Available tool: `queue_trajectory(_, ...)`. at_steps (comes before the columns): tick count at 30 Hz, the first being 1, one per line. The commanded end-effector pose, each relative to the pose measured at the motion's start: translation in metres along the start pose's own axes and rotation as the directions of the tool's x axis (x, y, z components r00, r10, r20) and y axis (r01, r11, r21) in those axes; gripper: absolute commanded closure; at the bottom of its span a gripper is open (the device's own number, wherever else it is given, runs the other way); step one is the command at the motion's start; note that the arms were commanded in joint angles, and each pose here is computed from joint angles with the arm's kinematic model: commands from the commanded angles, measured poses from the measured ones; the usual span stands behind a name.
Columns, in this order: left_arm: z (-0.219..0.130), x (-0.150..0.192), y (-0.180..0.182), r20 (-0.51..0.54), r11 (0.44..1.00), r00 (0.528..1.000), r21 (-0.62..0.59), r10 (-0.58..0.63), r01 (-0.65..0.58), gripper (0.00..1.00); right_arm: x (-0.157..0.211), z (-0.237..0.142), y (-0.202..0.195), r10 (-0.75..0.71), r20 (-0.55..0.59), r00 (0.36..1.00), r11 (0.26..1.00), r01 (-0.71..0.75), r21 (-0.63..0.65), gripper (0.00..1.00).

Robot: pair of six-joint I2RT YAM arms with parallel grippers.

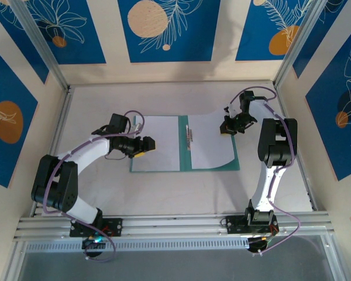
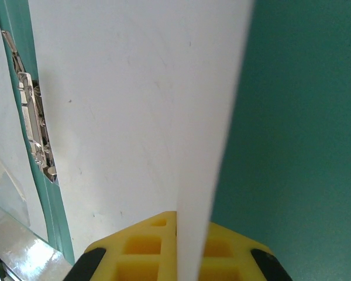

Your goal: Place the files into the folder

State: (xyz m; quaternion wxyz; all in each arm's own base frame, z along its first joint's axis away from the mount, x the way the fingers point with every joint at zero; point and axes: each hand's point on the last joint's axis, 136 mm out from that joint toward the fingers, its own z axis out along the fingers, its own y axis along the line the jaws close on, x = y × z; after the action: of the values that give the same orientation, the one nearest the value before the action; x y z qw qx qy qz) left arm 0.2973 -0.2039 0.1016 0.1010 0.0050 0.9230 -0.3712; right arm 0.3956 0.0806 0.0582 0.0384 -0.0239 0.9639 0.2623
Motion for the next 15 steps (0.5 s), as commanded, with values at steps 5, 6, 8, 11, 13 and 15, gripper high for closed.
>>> queue_trajectory(5,0.0018,0.0053,0.0017,-0.019,1.000,1.000,-0.006,0.003,-0.003,0.24,0.0020,-0.0026,0.0053,0.029,-0.009,1.000,0.999,-0.029,-0.024,0.92)
queue_trajectory(6,0.0020,0.0059,0.0023,-0.020,1.000,1.000,-0.007,0.001,-0.001,0.24,0.0020,-0.0026,0.0048,0.034,-0.010,0.999,0.999,-0.034,-0.026,0.92)
queue_trajectory(8,0.0014,0.0060,0.0020,-0.018,1.000,1.000,-0.007,0.002,-0.002,0.24,0.0014,-0.0023,0.0048,0.042,-0.010,0.999,0.999,-0.042,-0.030,0.90)
queue_trajectory(11,0.0014,0.0063,0.0022,-0.019,1.000,1.000,-0.008,0.002,-0.002,0.24,0.0024,-0.0018,0.0052,0.054,-0.012,0.998,0.998,-0.054,-0.037,0.85)
queue_trajectory(13,0.0010,0.0068,0.0021,-0.020,1.000,1.000,-0.008,0.001,-0.001,0.24,0.0020,-0.0023,0.0044,0.062,-0.011,0.998,0.998,-0.062,-0.032,0.80)
queue_trajectory(15,0.0005,0.0068,0.0017,-0.019,1.000,1.000,-0.008,0.003,-0.003,0.24,0.0021,-0.0038,0.0044,0.070,-0.010,0.998,0.997,-0.070,-0.030,0.72)
